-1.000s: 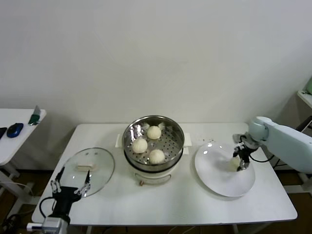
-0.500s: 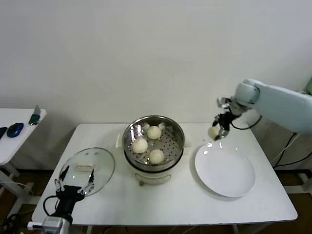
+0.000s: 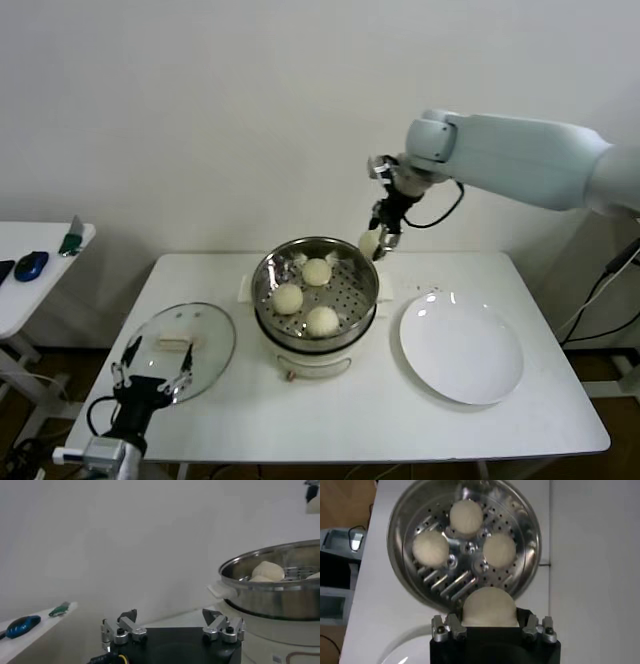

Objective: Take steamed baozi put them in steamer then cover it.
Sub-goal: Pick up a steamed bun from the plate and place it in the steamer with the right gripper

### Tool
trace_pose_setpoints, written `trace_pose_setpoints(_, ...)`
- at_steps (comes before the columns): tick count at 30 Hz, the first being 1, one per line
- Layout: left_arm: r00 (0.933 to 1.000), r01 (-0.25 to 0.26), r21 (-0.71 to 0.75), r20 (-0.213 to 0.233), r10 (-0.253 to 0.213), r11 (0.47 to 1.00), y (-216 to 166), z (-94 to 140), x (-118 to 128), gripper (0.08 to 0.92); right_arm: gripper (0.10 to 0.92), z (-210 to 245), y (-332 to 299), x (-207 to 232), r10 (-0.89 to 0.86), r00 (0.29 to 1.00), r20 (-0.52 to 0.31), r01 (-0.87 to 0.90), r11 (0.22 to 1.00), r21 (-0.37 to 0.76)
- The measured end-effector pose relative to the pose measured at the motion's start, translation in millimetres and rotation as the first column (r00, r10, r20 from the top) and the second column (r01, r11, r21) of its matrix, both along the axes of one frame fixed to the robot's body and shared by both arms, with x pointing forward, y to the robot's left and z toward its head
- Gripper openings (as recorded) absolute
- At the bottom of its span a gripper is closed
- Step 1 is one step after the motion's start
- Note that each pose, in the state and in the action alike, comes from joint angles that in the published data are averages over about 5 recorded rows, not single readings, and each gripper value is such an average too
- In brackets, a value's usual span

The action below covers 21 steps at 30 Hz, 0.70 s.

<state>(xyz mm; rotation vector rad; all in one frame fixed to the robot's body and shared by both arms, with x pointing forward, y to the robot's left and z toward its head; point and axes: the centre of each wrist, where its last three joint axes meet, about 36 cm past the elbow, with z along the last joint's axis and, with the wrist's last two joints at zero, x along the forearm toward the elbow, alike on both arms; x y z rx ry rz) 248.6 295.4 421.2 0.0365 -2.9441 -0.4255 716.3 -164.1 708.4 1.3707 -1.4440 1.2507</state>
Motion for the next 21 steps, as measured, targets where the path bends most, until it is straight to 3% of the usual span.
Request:
trace_pose_setpoints(7,1.0000,0.005,0.023,0.007,-0.005,1.000,1.9,5.3,6.7,0.823,0.696,-23.2,51.0,-2.9,0.034,0.999,-0.025,-0.035,0.999,-0.042)
trace_pose_setpoints(21,1.0000,0.001,0.041,-0.001,-0.001,0.999,5.6,2.7,13.0,0.823,0.696,-91.5,80.4,-5.7,0.064,0.995,-0.082,-0.073,0.991,-0.113)
